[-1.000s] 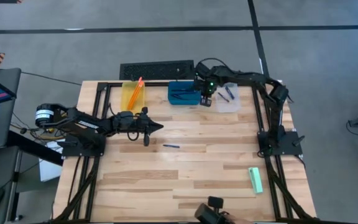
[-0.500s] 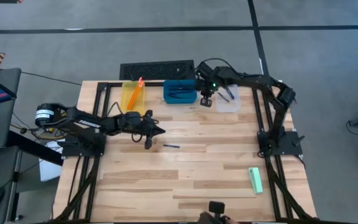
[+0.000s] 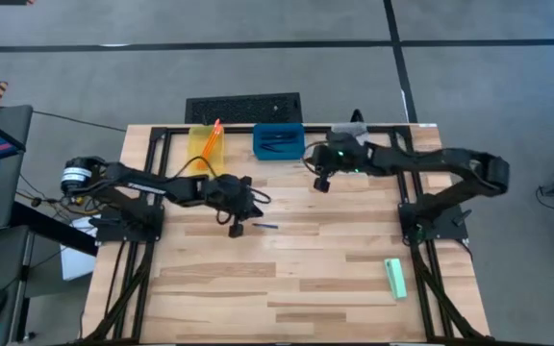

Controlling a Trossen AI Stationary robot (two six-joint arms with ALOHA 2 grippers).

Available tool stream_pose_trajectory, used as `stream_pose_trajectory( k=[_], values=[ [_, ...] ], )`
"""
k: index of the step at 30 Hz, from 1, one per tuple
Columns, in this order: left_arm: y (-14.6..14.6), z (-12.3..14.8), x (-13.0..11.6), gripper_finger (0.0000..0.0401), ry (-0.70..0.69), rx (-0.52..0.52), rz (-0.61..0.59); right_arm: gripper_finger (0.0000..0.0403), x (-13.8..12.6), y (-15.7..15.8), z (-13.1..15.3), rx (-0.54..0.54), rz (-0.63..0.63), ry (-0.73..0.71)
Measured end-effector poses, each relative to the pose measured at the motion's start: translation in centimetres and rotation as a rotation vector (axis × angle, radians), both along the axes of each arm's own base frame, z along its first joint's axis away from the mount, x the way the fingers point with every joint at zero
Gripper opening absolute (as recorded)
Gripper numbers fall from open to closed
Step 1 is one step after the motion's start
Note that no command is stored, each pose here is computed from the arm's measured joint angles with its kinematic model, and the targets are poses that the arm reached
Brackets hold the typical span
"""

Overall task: Sort crayons/erasers/pens/pencils in bins
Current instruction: Put the blue crayon into the transparent white bin

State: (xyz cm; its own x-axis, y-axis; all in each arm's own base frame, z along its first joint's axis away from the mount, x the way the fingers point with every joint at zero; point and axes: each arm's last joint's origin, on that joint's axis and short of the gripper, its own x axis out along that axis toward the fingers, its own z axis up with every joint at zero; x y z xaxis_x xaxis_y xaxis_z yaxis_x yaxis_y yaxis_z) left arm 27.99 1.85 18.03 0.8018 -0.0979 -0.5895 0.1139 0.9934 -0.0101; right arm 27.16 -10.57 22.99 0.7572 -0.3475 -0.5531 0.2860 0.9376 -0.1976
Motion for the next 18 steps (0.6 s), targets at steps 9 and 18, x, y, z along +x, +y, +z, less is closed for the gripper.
stream_pose_trajectory(
  k=[9, 18],
  values=[
    [-0.8, -2.6, 3.8, 0.0106, 0.148, -0.009, -0.081, 0.0002, -1.7, 2.3, 1.4, -0.065, -0.015, -0.109],
    [-0.6, -3.5, 3.8, 0.0118, 0.233, 0.034, -0.044, 0.0002, -1.1, 2.9, 0.9, -0.076, 0.023, -0.078]
  ],
)
